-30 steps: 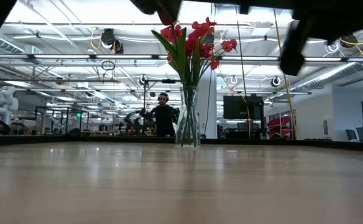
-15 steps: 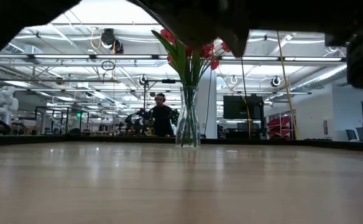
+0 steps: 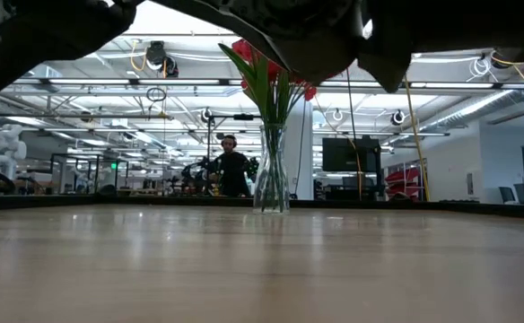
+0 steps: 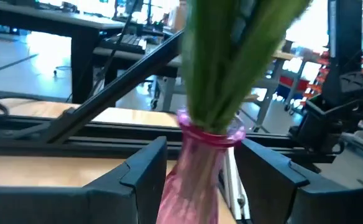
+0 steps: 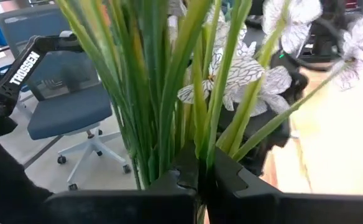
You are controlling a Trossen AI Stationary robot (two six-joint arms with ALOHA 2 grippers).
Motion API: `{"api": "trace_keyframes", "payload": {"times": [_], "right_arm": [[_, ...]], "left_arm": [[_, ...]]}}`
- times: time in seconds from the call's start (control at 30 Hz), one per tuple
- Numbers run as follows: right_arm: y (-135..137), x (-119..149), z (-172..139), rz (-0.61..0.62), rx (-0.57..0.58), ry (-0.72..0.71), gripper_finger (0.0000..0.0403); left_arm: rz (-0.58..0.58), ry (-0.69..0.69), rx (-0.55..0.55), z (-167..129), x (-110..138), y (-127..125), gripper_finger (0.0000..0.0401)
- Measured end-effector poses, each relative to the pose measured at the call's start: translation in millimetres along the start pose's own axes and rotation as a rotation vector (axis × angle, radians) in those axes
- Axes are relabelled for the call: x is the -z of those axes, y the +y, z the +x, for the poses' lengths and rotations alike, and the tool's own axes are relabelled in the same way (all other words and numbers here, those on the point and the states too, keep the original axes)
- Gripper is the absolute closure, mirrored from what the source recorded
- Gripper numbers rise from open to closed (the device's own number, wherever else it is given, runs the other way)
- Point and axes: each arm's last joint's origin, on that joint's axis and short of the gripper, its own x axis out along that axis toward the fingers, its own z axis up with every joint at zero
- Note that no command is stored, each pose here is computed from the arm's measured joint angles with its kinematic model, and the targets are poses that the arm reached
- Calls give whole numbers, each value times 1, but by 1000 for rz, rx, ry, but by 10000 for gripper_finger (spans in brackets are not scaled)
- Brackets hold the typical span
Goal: Sort flowers into vase by color
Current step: Put the white flower in the purple vase
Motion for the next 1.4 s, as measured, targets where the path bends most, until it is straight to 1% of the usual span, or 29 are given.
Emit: {"api": "trace_keyframes", "payload": {"times": [0.17, 0.37, 0.47, 0.57, 0.63, 0.67, 0.83, 0.93, 1.03, 1.13, 1.23, 1.4], "right_arm": [[-1, -1, 0, -28, 50, -30, 403], [-1, -3, 0, -35, 48, -46, 403], [-1, -3, 0, -33, 48, -47, 403], [-1, -3, 0, -26, 48, -49, 403], [0, -3, 0, -23, 48, -50, 402], [0, -3, 0, -22, 47, -50, 400], [0, -3, 0, 49, 39, -48, 385], [1, -3, 0, 57, -10, -25, 380], [1, -3, 1, 88, -27, -10, 379], [0, -3, 3, 107, -55, 10, 378], [-2, -4, 6, 127, -86, 31, 378], [-4, -6, 10, 141, -116, 54, 378]], "left_arm": [[-1, -4, 22, 1, 3, -2, 207], [4, -7, 19, 1, 2, -1, 212], [18, -6, 17, 1, 2, -1, 235], [58, -3, 17, 1, 2, -2, 274], [59, -1, 19, 1, 3, -2, 300], [59, 3, 18, 1, 3, -2, 302], [61, 18, 17, 1, 3, -3, 302], [64, 20, 13, 1, 3, -3, 301], [68, 18, -1, 1, 3, -3, 289], [120, 20, -1, 1, 3, -1, 287], [160, 21, 1, 1, 3, -2, 296], [161, 21, 2, 1, 3, -3, 297]]}}
